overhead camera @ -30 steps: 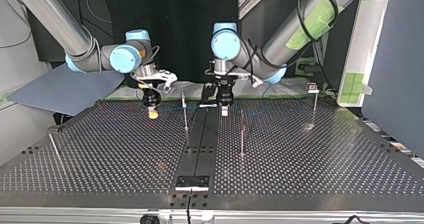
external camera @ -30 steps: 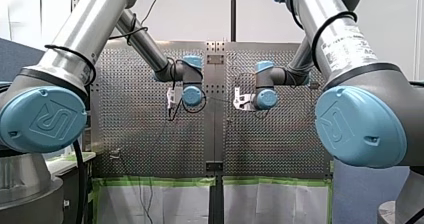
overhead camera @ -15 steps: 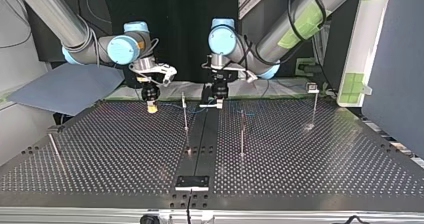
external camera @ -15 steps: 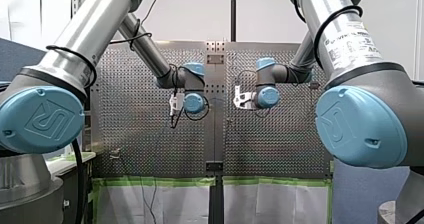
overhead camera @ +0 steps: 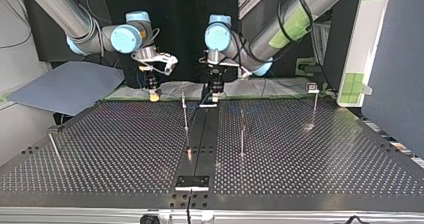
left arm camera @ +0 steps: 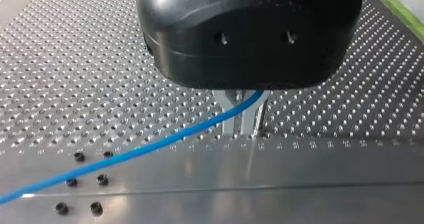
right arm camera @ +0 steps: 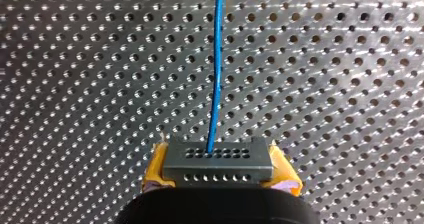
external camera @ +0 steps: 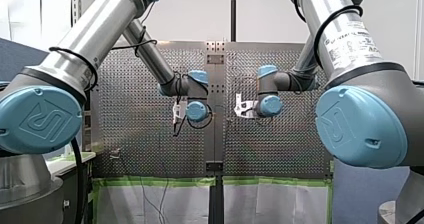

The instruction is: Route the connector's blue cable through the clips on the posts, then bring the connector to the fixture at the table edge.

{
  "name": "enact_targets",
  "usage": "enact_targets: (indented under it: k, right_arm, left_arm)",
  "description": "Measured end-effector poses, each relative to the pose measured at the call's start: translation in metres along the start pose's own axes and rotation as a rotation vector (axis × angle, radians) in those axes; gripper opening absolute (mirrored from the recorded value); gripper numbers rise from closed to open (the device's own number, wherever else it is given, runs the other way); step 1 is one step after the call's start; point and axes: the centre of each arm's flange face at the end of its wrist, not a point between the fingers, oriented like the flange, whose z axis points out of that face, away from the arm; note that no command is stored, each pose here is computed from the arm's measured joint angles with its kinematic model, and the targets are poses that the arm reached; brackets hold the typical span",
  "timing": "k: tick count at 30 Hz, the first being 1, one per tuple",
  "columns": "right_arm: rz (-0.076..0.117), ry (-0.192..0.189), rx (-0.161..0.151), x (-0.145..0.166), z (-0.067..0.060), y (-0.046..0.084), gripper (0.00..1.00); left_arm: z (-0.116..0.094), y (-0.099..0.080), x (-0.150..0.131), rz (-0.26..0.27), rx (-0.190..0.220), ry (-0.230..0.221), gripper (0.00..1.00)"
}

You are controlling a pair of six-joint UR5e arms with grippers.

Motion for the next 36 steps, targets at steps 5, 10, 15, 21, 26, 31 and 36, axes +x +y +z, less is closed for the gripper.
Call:
enact_targets:
  k: [5, 10, 15, 21, 26, 31, 36]
  right_arm:
    - [-0.006, -0.012, -0.003, -0.006, -0.004, 0.002, 0.00]
    - [-0.010, -0.022, -0.007, -0.011, -0.007, 0.005, 0.00]
    - [-0.010, -0.026, -0.014, -0.015, -0.008, 0.010, 0.00]
    - [-0.011, -0.027, -0.021, -0.016, -0.007, 0.015, 0.00]
    - [-0.014, -0.020, -0.025, -0.018, -0.005, 0.018, 0.00]
    - [-0.011, -0.016, -0.020, -0.029, 0.000, 0.022, 0.00]
    - [-0.006, -0.017, -0.004, -0.045, 0.007, 0.029, 0.00]
  left_arm:
    - [-0.006, -0.005, 0.002, 0.001, 0.011, 0.003, 0.00]
    - [-0.010, -0.009, 0.003, 0.002, 0.022, 0.005, 0.00]
    - [-0.017, -0.012, 0.014, 0.011, 0.030, 0.020, 0.00]
    - [-0.021, -0.017, 0.032, 0.024, 0.038, 0.040, 0.00]
    - [-0.021, -0.018, 0.034, 0.019, 0.040, 0.036, 0.00]
    - [-0.020, -0.017, 0.034, 0.015, 0.039, 0.035, 0.00]
    - [-0.019, -0.016, 0.035, 0.014, 0.036, 0.034, 0.00]
